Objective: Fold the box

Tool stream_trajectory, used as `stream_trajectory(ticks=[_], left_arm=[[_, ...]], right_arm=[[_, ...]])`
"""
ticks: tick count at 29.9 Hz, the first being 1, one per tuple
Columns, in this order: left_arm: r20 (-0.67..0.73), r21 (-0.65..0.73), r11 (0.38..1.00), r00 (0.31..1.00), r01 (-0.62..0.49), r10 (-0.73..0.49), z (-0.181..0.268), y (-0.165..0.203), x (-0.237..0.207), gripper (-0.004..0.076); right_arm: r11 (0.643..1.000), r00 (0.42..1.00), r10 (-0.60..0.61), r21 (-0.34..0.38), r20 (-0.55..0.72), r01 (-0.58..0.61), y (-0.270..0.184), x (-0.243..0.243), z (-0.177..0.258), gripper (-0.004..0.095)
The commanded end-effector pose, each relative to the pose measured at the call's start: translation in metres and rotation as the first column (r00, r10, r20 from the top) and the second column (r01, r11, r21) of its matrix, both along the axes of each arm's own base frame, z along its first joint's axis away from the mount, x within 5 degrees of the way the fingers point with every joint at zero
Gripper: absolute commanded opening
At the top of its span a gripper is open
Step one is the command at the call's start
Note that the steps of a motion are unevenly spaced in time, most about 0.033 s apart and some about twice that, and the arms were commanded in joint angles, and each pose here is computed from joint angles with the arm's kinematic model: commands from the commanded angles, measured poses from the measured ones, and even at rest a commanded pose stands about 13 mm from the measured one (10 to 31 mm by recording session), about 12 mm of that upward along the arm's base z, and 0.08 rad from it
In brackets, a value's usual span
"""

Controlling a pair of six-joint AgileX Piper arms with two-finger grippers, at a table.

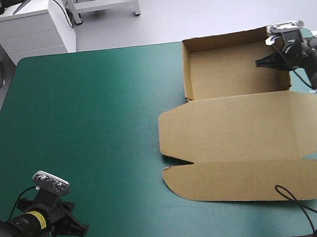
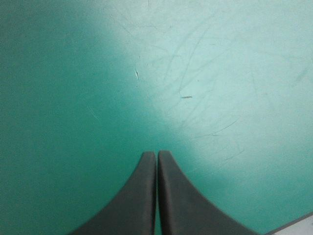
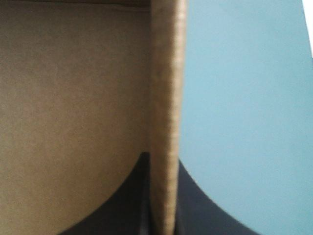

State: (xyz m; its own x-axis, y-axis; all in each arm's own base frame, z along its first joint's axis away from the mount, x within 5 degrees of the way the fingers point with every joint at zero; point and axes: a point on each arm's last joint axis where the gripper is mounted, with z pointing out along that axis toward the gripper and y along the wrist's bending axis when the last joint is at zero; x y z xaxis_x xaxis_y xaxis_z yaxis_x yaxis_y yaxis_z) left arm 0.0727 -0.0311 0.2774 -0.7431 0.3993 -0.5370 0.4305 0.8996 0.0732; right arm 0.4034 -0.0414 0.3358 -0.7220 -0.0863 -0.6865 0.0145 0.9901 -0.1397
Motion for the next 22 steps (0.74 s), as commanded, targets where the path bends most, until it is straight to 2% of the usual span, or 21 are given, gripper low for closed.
stream_trajectory(ticks=[1, 8, 13, 17, 22], left_arm=[[0.062, -0.025, 1.0, 0.998, -0.005, 0.006, 0.009, -0.001, 0.004, -0.0008], [0.081, -0.035, 0.999, 0.997, -0.001, 0.004, 0.01, -0.002, 0.006, -0.0008], [0.073, -0.031, 1.0, 0.997, -0.003, 0.005, 0.01, -0.002, 0.005, -0.0008], [0.068, -0.028, 1.0, 0.998, -0.004, 0.005, 0.01, -0.002, 0.005, -0.0008], [0.069, -0.029, 1.0, 0.998, -0.003, 0.005, 0.01, -0.002, 0.005, -0.0008]], right_arm=[[0.994, 0.984, -0.105, -0.008, 0.143, 0.108, -0.035, -0.01, 0.034, -0.0018], [0.969, 0.965, -0.248, 0.012, 0.082, 0.248, -0.088, -0.014, 0.014, -0.0019], [0.953, 0.953, -0.303, 0.014, 0.026, 0.303, -0.113, -0.011, -0.007, -0.0019], [0.925, 0.926, -0.377, 0.053, 0.002, 0.376, -0.132, -0.012, -0.02, -0.0019], [0.91, 0.912, -0.41, 0.056, -0.016, 0.41, -0.144, -0.017, -0.025, -0.0001]])
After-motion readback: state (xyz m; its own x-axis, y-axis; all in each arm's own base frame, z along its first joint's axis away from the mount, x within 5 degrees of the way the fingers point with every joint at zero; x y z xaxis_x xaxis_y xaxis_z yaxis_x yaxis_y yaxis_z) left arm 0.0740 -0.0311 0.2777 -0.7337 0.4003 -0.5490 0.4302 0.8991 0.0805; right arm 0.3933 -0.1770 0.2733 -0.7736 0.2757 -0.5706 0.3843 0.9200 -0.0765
